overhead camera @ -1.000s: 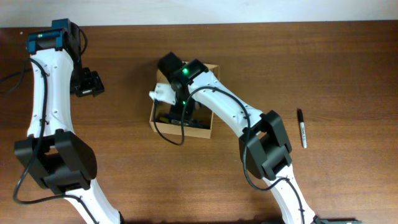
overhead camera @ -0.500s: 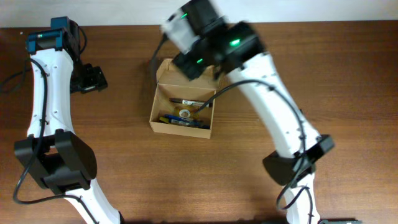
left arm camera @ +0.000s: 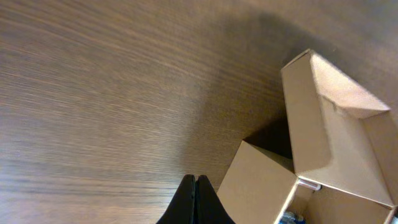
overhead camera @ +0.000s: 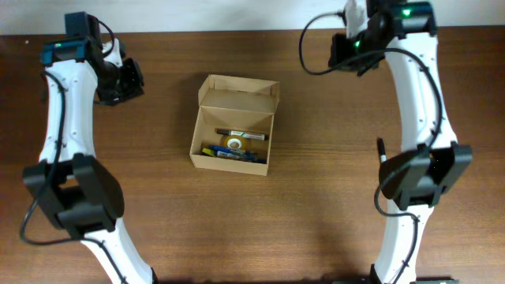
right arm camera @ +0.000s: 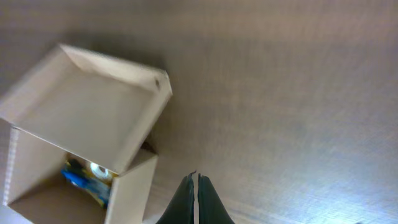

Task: Pack container
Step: 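Move both grippers to the box lid flaps on each side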

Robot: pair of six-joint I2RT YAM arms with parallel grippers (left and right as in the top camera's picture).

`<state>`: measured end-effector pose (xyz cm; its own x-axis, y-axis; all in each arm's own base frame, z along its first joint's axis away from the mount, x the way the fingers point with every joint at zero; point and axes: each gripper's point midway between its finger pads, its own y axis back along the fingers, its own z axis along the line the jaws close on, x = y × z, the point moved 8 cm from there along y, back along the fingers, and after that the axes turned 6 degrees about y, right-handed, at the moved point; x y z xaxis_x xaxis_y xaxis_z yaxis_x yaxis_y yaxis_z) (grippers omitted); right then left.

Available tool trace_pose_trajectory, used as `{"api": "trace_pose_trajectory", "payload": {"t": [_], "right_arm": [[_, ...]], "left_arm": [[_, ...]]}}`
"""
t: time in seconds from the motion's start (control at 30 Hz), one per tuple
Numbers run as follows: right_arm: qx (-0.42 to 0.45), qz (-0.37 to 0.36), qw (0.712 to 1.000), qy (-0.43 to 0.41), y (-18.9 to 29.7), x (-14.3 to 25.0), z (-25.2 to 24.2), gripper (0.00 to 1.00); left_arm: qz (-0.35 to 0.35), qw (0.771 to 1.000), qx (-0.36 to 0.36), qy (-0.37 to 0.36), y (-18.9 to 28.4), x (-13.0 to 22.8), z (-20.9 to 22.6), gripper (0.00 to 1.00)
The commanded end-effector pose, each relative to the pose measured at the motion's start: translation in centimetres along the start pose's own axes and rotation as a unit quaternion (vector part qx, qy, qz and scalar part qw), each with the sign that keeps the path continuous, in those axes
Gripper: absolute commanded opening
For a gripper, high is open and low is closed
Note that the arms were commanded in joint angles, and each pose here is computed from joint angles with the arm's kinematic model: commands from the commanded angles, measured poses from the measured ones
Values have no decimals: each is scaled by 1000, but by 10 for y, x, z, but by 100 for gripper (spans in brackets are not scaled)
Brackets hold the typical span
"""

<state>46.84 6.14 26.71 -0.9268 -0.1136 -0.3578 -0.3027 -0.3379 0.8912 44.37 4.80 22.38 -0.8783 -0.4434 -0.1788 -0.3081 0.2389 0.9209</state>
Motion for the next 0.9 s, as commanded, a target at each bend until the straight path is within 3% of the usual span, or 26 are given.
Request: {"api": "trace_pose_trajectory", "payload": {"t": [0.0,0.37,0.67,0.87], "right_arm": [[-37,74,996,-28,-58,23,-1,4],[-76,95,992,-27,-149,56,26,4],[-132,72,988,-36,-189,55,40,4],[-136,58,988,-40,-197,51,39,4]], "left_arm": [[66,997,42,6,-44,3,5,2],[107,993,48,-24,-84,14,-13,1],[97,992,57,-55,-93,20,-41,2],[60,994,83,-44,-94,5,-45,5]]}}
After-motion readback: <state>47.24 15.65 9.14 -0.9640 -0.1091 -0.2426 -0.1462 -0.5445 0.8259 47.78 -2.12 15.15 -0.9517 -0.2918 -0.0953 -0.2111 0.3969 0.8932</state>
